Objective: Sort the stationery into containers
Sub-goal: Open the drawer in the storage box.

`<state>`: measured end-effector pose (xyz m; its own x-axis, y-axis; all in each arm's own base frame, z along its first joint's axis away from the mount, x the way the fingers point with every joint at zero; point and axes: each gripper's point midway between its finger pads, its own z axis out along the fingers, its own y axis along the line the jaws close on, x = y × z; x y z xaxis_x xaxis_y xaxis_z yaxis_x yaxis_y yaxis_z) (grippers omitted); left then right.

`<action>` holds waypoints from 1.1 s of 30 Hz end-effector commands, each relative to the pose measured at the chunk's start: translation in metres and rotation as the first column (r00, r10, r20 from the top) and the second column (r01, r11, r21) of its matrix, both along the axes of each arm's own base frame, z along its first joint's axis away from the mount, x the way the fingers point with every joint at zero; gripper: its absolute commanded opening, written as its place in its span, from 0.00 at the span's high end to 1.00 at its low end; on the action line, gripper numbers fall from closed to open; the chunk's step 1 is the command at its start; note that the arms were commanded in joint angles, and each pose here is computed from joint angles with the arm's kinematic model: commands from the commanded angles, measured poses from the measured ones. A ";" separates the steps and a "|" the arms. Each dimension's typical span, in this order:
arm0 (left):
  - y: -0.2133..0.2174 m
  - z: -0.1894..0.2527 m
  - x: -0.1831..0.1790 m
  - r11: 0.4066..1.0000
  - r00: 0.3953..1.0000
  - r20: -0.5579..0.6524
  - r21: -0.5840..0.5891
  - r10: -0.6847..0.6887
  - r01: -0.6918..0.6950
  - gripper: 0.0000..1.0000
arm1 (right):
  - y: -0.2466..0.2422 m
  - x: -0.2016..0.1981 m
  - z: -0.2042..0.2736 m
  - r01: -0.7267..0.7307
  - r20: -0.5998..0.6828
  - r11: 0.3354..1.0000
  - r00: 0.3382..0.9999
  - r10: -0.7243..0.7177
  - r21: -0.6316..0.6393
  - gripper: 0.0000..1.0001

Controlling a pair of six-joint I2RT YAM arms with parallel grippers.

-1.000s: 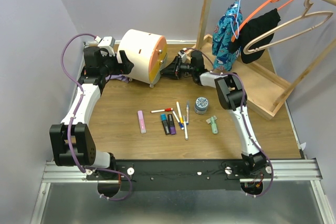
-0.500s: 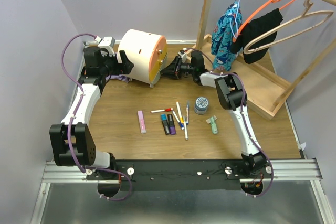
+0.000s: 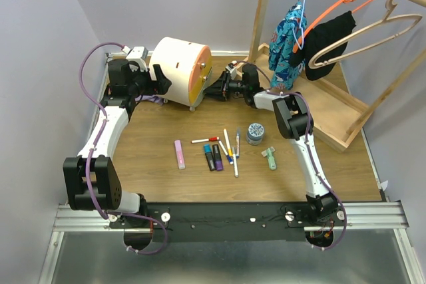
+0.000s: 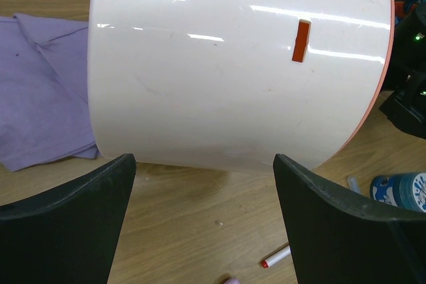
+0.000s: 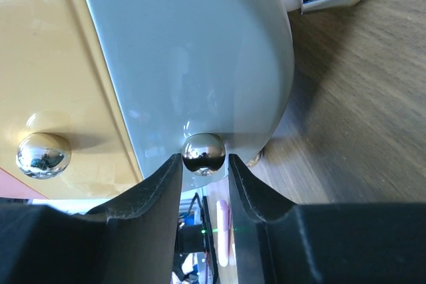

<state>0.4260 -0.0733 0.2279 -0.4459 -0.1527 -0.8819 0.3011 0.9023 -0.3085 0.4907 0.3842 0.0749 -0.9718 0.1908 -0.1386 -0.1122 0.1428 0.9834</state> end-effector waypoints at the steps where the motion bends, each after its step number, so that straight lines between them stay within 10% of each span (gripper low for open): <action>1: -0.001 0.001 0.005 1.000 1.000 0.017 0.014 0.001 -0.001 0.07 | -0.022 0.019 -0.029 0.088 -0.063 0.995 0.994 -0.091 -0.050 0.58; 33: 0.000 0.000 0.012 1.000 1.000 0.018 0.017 0.007 -0.007 0.07 | -0.042 0.020 -0.030 0.114 -0.065 0.992 0.991 -0.117 -0.053 0.76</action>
